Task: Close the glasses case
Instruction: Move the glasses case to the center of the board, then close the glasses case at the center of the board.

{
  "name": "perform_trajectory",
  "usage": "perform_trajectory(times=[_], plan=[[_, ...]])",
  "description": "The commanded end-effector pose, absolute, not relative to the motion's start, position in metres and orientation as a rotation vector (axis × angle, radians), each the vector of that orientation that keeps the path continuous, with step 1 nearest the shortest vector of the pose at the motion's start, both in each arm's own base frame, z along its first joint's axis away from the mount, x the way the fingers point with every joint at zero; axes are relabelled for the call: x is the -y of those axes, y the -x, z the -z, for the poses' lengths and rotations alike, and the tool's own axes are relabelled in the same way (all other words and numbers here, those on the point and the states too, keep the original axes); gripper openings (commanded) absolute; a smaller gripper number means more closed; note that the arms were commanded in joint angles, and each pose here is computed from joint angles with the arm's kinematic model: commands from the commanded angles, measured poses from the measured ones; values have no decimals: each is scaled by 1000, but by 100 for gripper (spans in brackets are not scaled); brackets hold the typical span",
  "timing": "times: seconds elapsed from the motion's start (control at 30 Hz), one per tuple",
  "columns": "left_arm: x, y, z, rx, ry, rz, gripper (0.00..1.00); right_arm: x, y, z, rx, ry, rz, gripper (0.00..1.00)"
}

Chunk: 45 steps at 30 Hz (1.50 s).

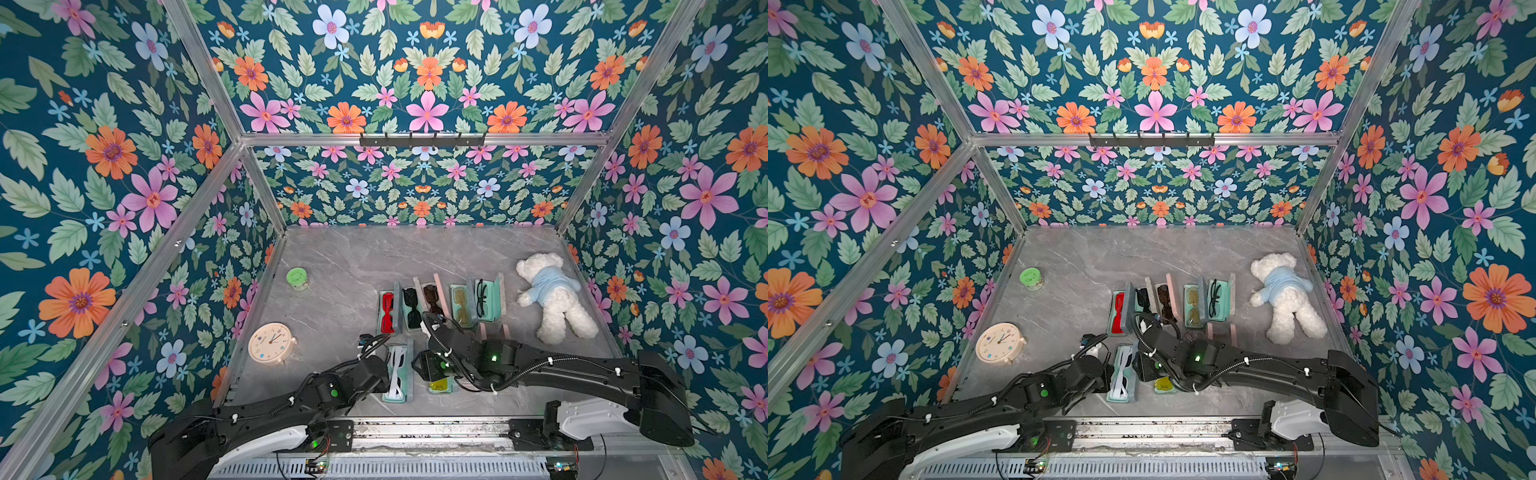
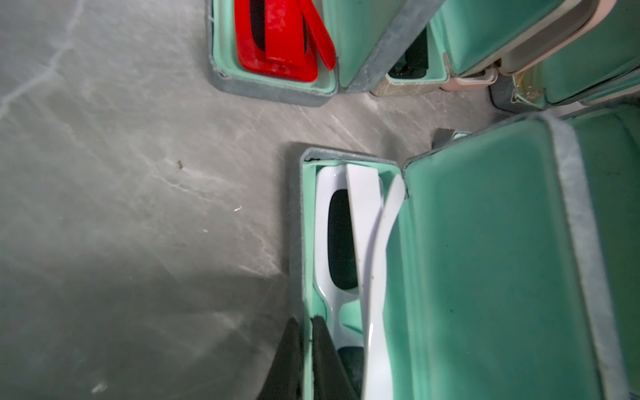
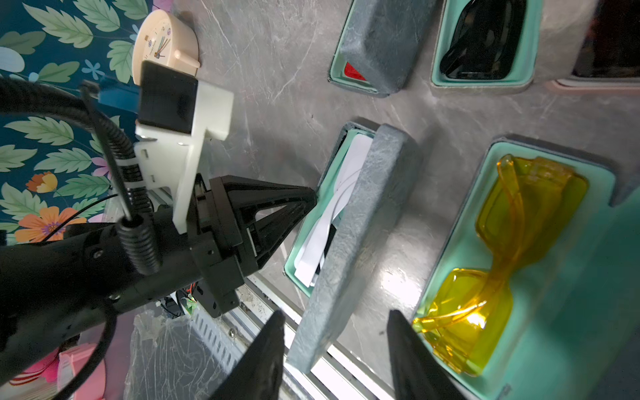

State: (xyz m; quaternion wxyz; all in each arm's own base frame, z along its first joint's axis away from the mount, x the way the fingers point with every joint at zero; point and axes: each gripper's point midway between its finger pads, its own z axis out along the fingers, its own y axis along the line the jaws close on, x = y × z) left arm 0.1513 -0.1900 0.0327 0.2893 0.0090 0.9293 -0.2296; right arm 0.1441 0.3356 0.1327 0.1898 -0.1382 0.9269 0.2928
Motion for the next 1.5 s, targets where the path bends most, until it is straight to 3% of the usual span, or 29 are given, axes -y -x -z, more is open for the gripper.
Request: perform_trajectory(times=[0.0,0.27,0.63,1.47], plan=[[188,-154,-36,-2466,8,599,16,-340,-141,-134,-2608,388,-859,50],[185,-154,-38,-2464,-5,562,21,-345,-139,-122,-2633,387,-878,48],[183,-153,-37,-2466,-40,551,16,-353,-137,-109,-2648,375,-921,33],[185,-145,-22,-2491,-51,590,13,-356,-137,-89,-2667,369,-915,23]])
